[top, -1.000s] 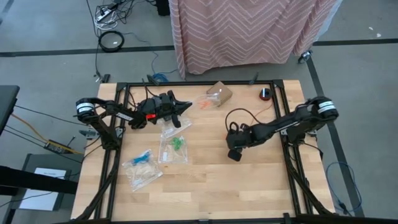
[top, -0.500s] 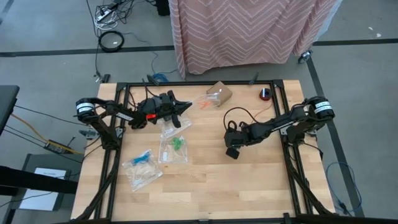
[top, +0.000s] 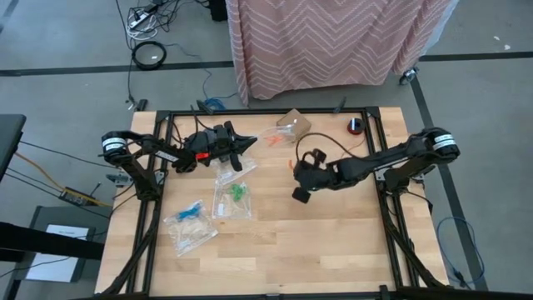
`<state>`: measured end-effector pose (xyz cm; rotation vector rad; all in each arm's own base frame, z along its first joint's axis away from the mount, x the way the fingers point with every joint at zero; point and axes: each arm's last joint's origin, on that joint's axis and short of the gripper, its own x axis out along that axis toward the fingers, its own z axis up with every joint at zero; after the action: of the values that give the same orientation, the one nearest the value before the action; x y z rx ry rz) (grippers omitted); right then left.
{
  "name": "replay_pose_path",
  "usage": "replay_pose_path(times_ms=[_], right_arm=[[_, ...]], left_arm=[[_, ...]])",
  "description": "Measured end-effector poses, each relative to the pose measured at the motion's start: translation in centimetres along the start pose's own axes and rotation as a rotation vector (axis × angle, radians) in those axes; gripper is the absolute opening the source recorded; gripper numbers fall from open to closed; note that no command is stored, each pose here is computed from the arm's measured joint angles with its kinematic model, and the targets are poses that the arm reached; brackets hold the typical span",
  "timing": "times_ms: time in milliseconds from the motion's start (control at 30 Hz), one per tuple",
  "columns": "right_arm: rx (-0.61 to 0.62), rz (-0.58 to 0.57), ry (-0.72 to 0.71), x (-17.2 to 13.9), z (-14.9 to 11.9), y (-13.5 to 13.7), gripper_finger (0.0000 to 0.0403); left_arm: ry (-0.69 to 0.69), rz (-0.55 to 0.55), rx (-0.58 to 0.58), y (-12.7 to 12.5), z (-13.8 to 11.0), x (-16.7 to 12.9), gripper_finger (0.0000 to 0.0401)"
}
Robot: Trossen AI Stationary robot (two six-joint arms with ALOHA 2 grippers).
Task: Sort rubber bands
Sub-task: Put the orange rubber band into the transparent zip bag
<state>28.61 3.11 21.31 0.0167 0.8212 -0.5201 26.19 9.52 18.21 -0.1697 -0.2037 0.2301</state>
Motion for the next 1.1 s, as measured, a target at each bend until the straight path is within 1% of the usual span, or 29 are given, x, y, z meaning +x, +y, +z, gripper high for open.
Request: replay_pose_path(times_ms=[100,167,300,433,567,733,867,967,1100], right_arm=[[-0.053,0.001,-0.103,-0.9,2.3,-0.2,0.0],[-0.091,-0.006,-0.196,-1.4,4.2,-0.4,0.0],[-0.177,-0.071,-0.349,-2.0,7.7,-1.7,0.0],[-0.224,-0.132,-0.439,-2.3,10.2,-3.6,0.0],[-0.259,-0.168,-0.448,-1.6,10.9,-5.5,0.0],[-0.231,-0.137,-0.434,-0.5,11.1,-7.3,0.0],[-0.232,-0.121,-0.453,0.0,11.4,-7.7,0.0],[-0.26,-0.109,-0.47,0.7,11.6,-7.9,0.0],[-0.278,-0.106,-0.439,1.9,11.4,-7.9,0.0]], left_arm=[[0.003,0.0,0.0,0.0,0.0,0.0,0.0006],[0.004,0.001,0.0,0.0,0.0,0.0,0.0006],[0.005,0.001,0.0,0.0,0.0,0.0,0.0007],[0.008,0.001,-0.001,0.0,-0.1,0.0,0.0007],[0.008,0.002,-0.004,0.0,-0.1,0.0,0.0008],[0.008,0.001,-0.004,0.0,-0.1,0.0,0.0008],[0.007,0.001,-0.003,0.0,-0.1,0.0,0.0008],[0.008,0.001,-0.003,0.0,-0.1,0.0,0.0008],[0.009,0.002,-0.002,0.0,-0.1,0.0,0.0009]])
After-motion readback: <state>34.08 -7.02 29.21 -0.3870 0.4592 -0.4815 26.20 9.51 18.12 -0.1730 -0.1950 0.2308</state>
